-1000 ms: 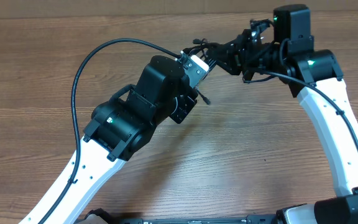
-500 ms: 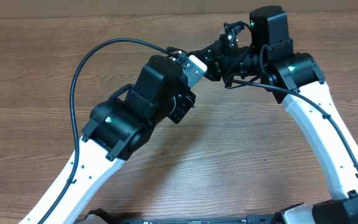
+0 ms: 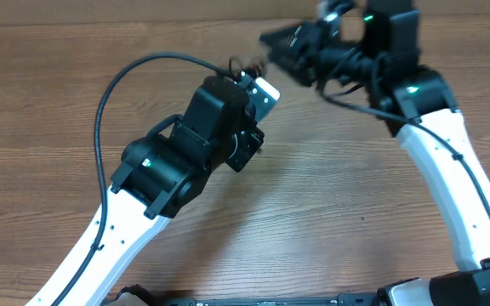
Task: Untangle cables
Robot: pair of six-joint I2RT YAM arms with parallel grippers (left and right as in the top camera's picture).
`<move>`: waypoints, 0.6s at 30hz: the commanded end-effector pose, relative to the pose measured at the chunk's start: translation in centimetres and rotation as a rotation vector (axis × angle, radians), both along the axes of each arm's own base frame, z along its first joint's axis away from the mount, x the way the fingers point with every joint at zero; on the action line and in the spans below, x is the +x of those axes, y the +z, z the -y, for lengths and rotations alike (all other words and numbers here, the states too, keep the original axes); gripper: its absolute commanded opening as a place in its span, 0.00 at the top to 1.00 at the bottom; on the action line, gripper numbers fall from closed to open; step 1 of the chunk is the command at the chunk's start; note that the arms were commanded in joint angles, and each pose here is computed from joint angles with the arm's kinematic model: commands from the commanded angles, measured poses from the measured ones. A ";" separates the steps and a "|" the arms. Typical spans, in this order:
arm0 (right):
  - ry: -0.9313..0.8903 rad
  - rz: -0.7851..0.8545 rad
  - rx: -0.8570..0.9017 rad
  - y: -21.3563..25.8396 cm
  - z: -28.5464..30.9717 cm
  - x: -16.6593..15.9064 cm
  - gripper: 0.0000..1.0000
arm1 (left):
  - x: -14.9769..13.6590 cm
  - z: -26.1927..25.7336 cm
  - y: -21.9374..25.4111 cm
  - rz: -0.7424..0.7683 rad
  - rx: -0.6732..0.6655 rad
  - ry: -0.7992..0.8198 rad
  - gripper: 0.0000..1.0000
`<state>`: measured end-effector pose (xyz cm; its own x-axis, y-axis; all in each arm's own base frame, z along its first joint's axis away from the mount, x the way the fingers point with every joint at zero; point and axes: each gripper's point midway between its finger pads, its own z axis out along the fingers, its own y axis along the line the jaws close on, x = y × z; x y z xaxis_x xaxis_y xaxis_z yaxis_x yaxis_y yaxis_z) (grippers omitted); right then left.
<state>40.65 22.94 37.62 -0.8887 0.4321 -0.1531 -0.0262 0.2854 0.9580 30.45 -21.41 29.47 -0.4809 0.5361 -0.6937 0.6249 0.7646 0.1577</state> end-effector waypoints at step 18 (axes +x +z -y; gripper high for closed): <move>-0.070 -0.266 -0.357 -8.5 4.9 -4.2 0.25 | 0.4 0.8 0.0 0.022 -0.007 -0.023 0.90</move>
<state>36.35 18.67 27.78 -0.9061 0.4225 -0.0233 0.2514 0.5817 0.7736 31.30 -21.12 28.74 -0.4896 0.5410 -0.6838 0.5985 0.7788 0.1877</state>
